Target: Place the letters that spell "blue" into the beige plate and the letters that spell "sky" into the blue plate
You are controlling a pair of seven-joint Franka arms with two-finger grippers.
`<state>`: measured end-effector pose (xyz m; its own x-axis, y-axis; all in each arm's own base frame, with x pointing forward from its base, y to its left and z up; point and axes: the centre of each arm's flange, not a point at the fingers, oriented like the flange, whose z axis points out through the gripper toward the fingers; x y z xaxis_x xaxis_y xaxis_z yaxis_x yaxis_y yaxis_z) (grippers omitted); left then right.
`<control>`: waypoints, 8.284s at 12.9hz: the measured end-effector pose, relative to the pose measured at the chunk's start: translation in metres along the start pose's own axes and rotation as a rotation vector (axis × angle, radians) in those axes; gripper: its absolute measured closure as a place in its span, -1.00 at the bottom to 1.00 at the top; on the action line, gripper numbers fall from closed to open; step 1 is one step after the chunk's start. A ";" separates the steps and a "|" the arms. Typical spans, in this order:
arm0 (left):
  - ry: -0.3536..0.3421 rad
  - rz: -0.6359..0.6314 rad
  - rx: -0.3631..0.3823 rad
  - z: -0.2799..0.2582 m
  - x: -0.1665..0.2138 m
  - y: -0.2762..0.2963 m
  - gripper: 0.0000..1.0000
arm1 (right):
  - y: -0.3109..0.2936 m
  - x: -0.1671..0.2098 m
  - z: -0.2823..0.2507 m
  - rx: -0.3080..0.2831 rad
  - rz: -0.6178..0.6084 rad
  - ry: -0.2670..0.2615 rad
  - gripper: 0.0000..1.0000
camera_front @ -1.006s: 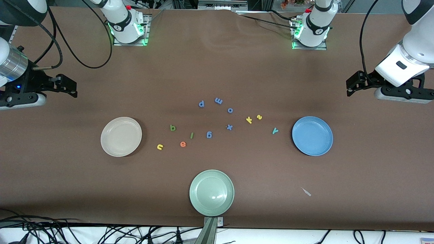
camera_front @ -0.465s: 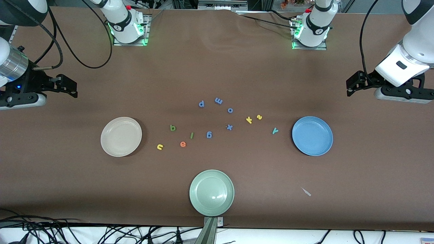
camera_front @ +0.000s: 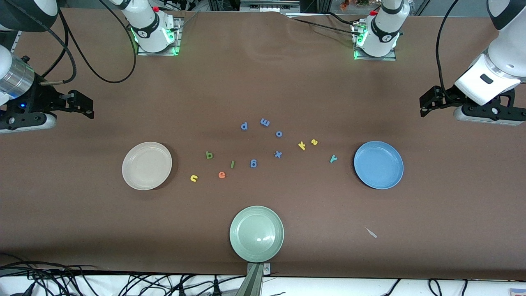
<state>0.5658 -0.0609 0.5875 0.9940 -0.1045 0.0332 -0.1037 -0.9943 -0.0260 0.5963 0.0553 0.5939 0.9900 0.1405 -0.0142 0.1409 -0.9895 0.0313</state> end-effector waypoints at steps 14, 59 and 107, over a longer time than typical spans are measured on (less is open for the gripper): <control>0.000 0.000 0.000 0.000 0.000 0.000 -1.00 | 0.000 0.000 0.000 0.000 0.000 0.002 -1.00; -0.029 0.031 -0.003 0.017 0.007 0.017 -1.00 | 0.003 -0.004 0.012 0.002 0.010 -0.051 -1.00; -0.139 0.725 -0.034 0.321 0.073 0.120 0.75 | -0.205 0.068 0.389 0.127 0.258 0.143 -1.00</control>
<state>0.6372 -0.1808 0.2660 0.6707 -0.7339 -0.1077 -0.7348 -0.6772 0.0380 0.6314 0.2548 0.1976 0.9855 -0.1210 0.1190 -0.1081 -0.9881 -0.1093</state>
